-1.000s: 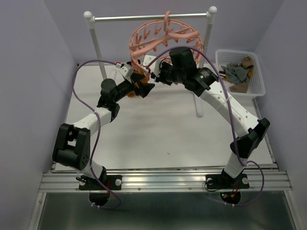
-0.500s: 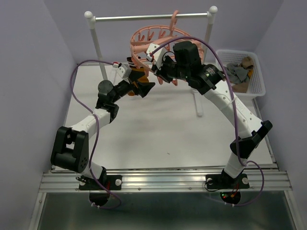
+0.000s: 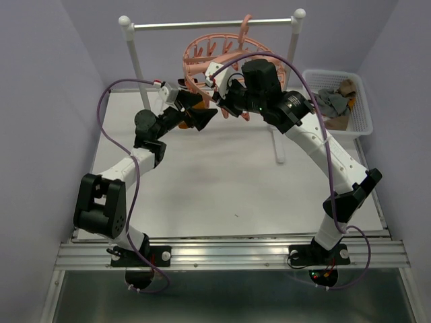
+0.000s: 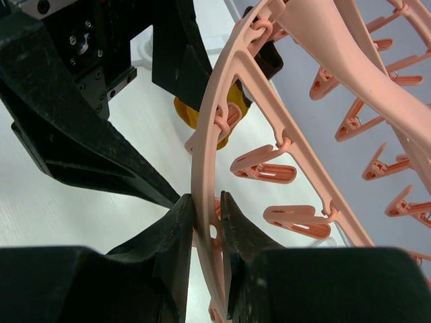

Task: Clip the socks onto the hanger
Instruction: Open the clamp at the hanger.

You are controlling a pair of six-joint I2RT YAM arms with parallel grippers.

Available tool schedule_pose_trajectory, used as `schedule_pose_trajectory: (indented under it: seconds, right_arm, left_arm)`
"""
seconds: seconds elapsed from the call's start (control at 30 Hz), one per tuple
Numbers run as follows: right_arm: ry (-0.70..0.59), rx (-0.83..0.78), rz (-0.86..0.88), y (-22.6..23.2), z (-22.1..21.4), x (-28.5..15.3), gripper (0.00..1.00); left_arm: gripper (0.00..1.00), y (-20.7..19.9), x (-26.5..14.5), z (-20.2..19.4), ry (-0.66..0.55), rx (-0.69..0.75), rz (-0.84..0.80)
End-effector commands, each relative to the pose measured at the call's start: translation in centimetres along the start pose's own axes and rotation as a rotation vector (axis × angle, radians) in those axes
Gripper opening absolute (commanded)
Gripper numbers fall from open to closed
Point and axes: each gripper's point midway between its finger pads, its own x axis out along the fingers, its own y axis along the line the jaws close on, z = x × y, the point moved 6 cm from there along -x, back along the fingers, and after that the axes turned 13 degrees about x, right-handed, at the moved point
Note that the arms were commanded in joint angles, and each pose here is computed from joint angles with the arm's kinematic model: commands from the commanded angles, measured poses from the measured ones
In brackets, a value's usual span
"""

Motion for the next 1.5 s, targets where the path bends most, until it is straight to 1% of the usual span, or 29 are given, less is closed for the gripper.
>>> schedule_pose_trajectory:
  seconds: [0.0, 0.03, 0.17, 0.5, 0.57, 0.63, 0.87, 0.97, 1.07, 1.27, 1.33, 1.47]
  right_arm:
    - [-0.034, 0.022, -0.075, -1.0, 0.9, -1.3, 0.01]
    - [-0.033, 0.022, -0.077, -1.0, 0.9, -1.3, 0.01]
    - [-0.037, 0.018, -0.080, -1.0, 1.0, -1.3, 0.01]
    - [-0.040, 0.017, -0.076, -1.1, 1.2, -0.9, 0.01]
    - [-0.039, 0.015, -0.077, -1.1, 1.2, -0.9, 0.01]
    - [-0.036, 0.011, -0.083, -1.2, 1.1, -0.8, 0.01]
    - [-0.026, 0.010, -0.090, -1.3, 0.8, -0.3, 0.01]
    - [-0.029, 0.010, -0.090, -1.3, 0.9, -0.3, 0.01]
    - [-0.025, 0.012, -0.095, -1.4, 0.8, -0.2, 0.01]
    - [-0.021, 0.009, -0.098, -1.4, 0.7, -0.2, 0.01]
    - [-0.024, 0.007, -0.097, -1.4, 0.8, -0.2, 0.01]
    - [-0.026, 0.010, -0.101, -1.4, 0.8, -0.3, 0.01]
  left_arm:
    - [0.91, -0.1, 0.7, 3.5, -0.125, 0.030, -0.095]
    - [0.91, 0.0, 0.8, 3.7, -0.143, 0.013, -0.110]
    - [0.88, 0.3, 1.1, 3.7, -0.149, -0.013, -0.154]
    - [0.85, 0.8, 1.7, 3.8, -0.184, -0.039, -0.225]
    - [0.83, 0.8, 1.7, 3.9, -0.186, -0.040, -0.227]
    - [0.79, 0.7, 1.5, 4.0, -0.192, -0.035, -0.218]
    - [0.78, 0.5, 1.4, 4.6, -0.210, -0.014, -0.213]
    - [0.77, 0.5, 1.3, 5.1, -0.218, -0.007, -0.199]
    - [0.73, 0.6, 1.3, 5.5, -0.224, -0.001, -0.180]
    - [0.73, 0.6, 1.2, 6.0, -0.222, 0.016, -0.162]
    - [0.71, 0.5, 1.3, 6.2, -0.228, 0.018, -0.163]
    - [0.70, 0.5, 1.3, 6.4, -0.228, 0.021, -0.155]
